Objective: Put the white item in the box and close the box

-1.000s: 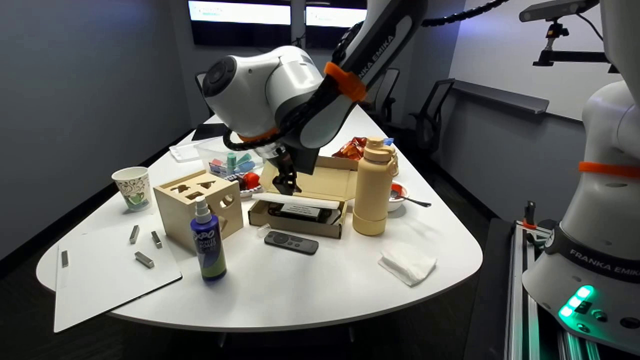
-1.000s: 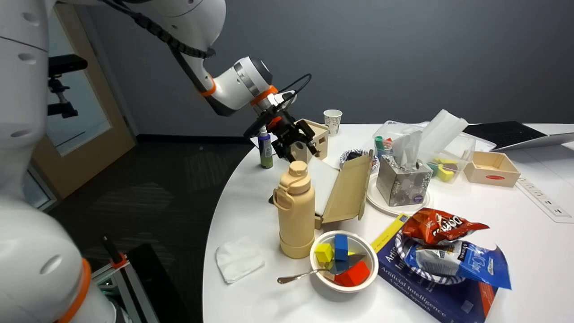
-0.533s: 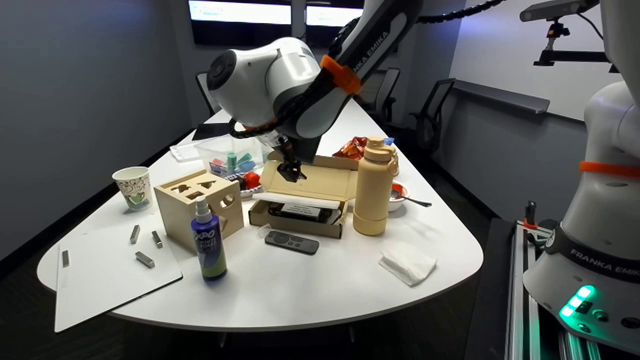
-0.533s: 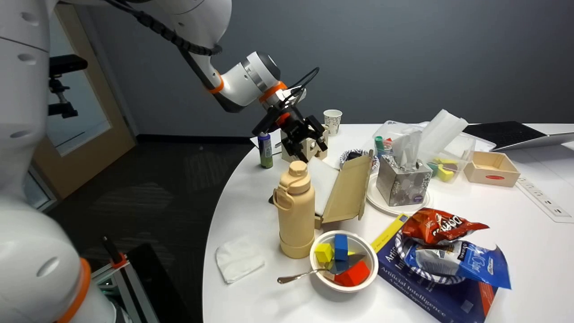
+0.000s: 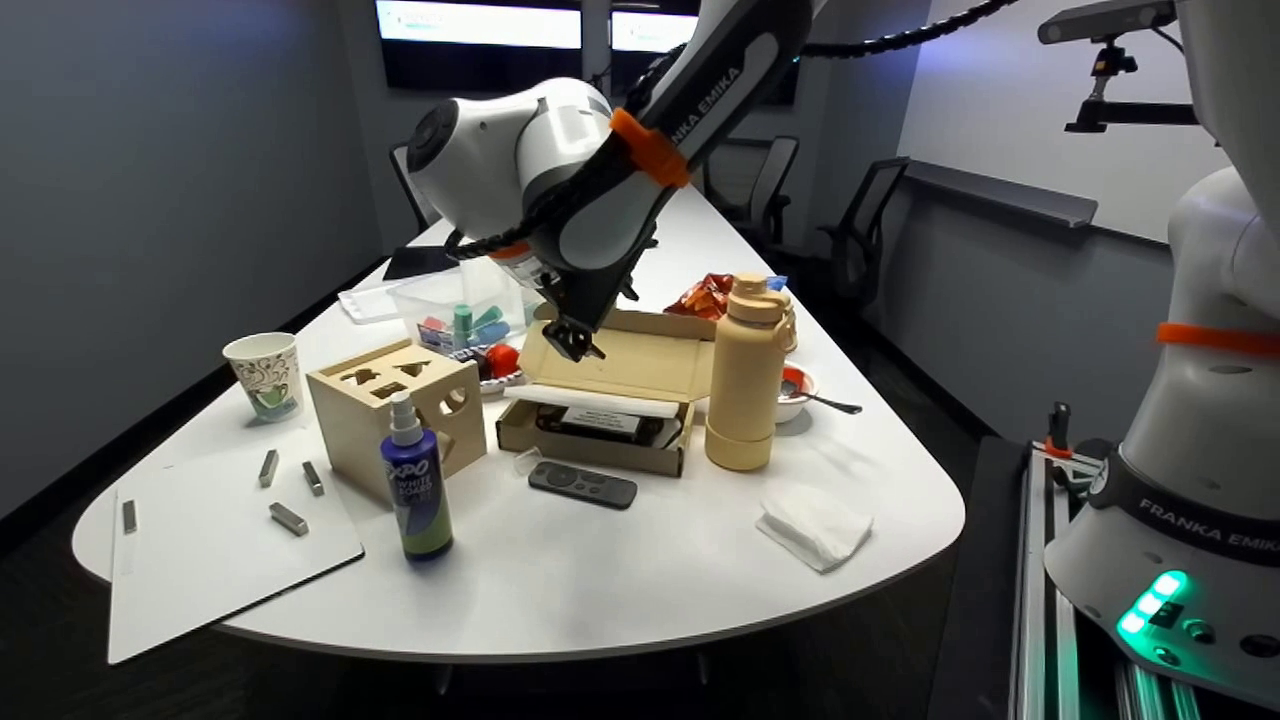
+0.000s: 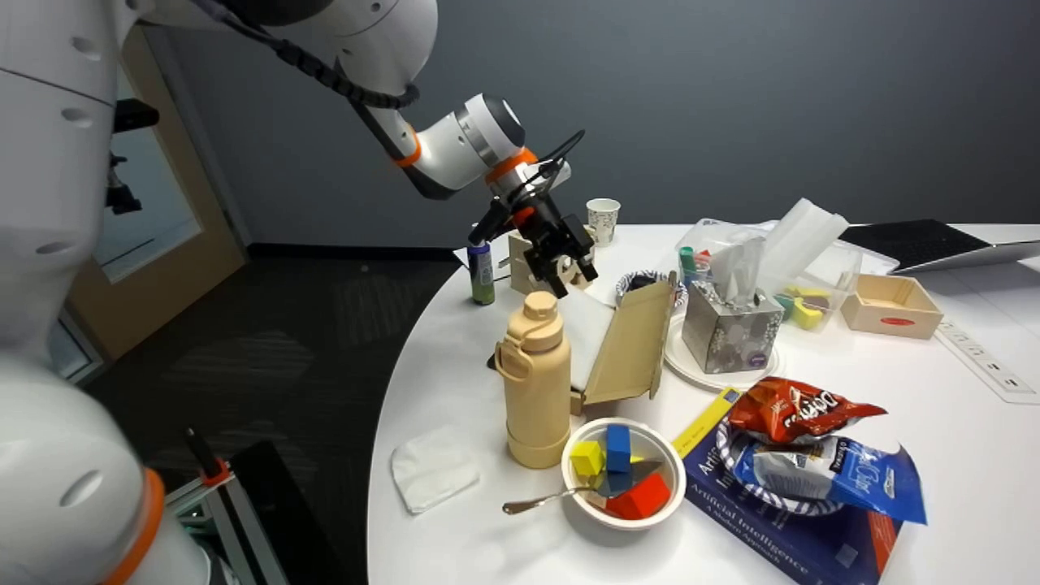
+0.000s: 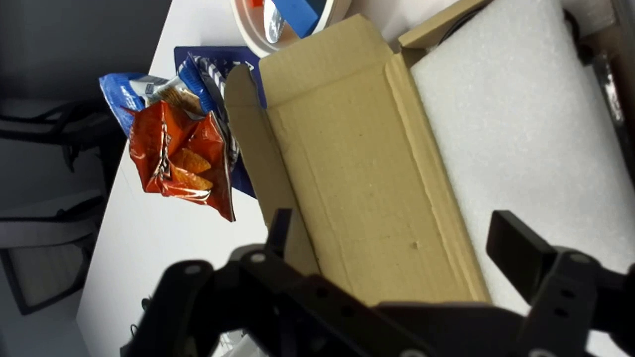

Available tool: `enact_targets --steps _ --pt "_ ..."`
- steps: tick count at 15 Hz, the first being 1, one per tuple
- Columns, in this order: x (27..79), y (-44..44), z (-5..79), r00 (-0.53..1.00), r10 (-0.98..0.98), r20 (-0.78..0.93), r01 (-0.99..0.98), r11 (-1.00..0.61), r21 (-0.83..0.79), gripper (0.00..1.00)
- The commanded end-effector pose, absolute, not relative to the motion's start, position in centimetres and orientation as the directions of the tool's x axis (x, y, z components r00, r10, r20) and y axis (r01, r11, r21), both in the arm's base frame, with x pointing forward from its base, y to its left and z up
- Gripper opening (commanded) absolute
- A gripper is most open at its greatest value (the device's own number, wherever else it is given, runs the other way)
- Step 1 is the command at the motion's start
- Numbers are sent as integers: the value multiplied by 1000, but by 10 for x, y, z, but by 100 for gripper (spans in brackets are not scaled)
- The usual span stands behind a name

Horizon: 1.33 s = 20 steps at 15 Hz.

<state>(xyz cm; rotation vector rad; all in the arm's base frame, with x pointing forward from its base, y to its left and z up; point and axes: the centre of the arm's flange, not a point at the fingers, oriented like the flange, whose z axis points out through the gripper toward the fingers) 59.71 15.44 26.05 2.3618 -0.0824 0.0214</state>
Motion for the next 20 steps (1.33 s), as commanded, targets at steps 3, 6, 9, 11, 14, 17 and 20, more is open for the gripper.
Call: enact_targets --steps 3,6,9,11,14,17,20 --pt "659 107 280 940 -316 126 -323 -712 623 100" --pt "679 67 286 881 -436 183 -454 -673 584 100" --pt "690 34 289 805 -542 240 -574 -614 542 100" --pt "693 20 290 755 -590 284 -639 -568 518 100" --pt "699 5 287 685 -642 345 -715 -503 485 100" --pt "705 -7 275 640 -670 377 -753 -449 481 100" --pt "708 -18 264 587 -693 419 -792 -383 476 100"
